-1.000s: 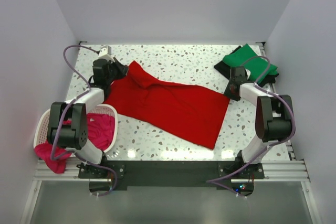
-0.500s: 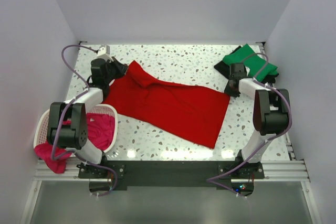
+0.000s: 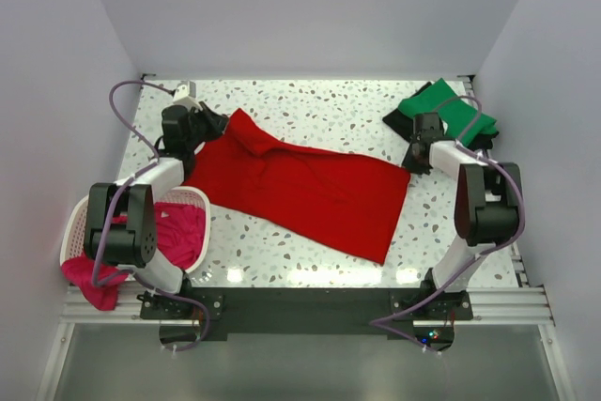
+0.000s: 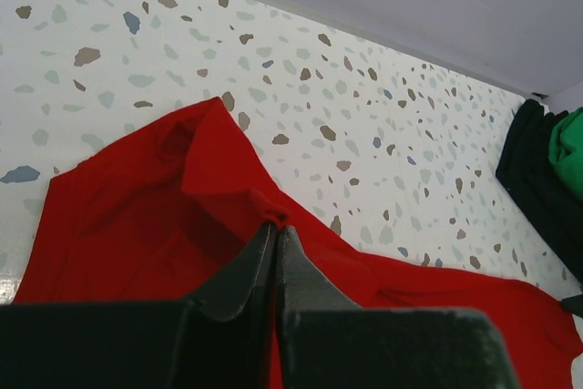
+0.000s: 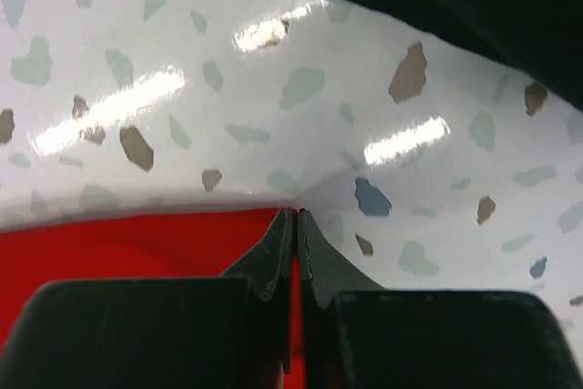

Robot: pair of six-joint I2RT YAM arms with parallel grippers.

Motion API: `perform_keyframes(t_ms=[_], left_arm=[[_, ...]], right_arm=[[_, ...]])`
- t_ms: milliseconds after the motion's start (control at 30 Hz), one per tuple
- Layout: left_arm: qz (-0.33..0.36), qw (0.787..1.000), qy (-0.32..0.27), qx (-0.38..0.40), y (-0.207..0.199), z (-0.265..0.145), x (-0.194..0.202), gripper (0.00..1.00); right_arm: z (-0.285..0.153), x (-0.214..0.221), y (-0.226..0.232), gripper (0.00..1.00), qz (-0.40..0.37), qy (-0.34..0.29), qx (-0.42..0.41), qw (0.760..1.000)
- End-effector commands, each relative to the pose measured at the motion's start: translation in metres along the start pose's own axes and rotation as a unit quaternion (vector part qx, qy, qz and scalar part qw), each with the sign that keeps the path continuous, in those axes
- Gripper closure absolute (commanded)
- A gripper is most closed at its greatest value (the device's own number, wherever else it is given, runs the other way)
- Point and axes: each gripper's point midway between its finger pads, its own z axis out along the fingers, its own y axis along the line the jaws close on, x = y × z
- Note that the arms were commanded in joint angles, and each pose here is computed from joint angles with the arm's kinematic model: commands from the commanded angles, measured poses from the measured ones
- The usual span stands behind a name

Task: Fold and stack the t-shirts
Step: Fold the tshirt

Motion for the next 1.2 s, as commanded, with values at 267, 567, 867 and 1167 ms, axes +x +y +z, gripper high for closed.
perform_keyframes(t_ms=[267,567,867,1167], left_arm=[[-0.002,0.998,-0.066,-0.013,-0.006,-0.032,-0.035,1.00],[-0.003,0.996,-0.073,-0.050,0.006,-0.050,-0.031,1.00],[-0.002,0.994,-0.075,-0.073,0.014,-0.061,-0.029,1.00],[-0.002,0.992,-0.073,-0.103,0.027,-0.072,-0.022,1.00]], right_arm=[[-0.083,0.006,0.015,1.00,-0.014,-0.055,-0.086,0.995],[-0.116,0.032,0.013,1.00,-0.044,-0.067,-0.074,0.994],[-0.139,0.049,-0.006,1.00,-0.052,-0.068,-0.065,0.994],[-0.137,0.085,-0.010,1.00,-0.075,-0.039,-0.075,0.994]])
